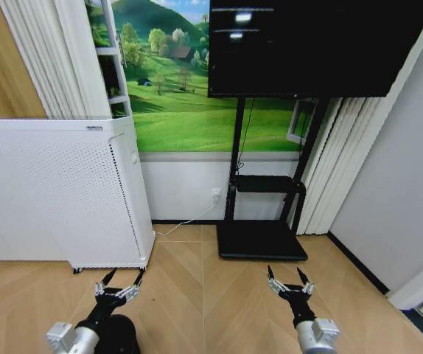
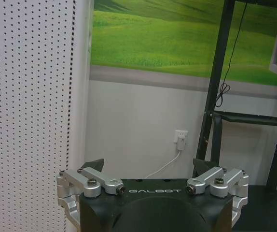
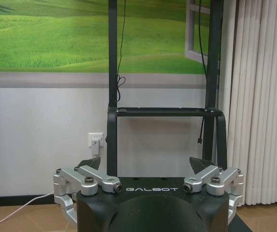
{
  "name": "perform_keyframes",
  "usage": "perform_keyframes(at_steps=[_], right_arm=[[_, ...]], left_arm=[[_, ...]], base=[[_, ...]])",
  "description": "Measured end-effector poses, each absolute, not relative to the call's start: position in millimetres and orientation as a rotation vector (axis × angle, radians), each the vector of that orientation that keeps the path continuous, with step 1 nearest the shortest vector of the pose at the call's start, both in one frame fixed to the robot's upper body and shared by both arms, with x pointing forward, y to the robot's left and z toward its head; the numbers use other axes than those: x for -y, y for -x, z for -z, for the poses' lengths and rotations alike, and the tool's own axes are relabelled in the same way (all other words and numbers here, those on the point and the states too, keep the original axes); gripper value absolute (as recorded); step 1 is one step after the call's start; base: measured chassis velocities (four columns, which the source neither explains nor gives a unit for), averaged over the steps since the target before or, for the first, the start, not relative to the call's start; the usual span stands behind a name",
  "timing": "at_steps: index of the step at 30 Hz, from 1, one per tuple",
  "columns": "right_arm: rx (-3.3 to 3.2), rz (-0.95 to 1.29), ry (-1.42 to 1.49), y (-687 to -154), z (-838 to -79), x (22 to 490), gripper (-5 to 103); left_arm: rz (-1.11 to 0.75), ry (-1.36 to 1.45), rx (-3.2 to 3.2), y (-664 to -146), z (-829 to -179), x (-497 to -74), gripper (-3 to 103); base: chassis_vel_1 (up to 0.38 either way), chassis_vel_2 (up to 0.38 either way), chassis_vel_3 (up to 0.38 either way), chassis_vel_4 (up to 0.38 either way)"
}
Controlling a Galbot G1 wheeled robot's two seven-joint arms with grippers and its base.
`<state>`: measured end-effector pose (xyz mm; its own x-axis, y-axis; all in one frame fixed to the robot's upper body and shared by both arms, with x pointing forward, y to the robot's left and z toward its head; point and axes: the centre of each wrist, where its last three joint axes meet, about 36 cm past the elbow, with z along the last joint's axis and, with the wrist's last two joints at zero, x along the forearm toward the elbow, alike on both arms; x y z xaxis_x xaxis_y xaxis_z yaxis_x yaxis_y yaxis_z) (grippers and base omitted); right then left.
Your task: Pick up the trash bin and place the garbage on the floor into it.
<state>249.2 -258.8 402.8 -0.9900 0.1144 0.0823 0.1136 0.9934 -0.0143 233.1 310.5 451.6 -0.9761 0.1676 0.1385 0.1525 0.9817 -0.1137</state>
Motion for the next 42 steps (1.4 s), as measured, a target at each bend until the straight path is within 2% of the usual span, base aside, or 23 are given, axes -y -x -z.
perform_keyframes(at_steps=[42], right_arm=[[3.053, -0.015, 0.175, -249.2, -402.8, 258.7, 100]], left_arm=[[-0.154, 0.242, 2.98, -233.1, -451.6, -310.5, 100]], base=[[0.0, 0.0, 0.0, 0.0]])
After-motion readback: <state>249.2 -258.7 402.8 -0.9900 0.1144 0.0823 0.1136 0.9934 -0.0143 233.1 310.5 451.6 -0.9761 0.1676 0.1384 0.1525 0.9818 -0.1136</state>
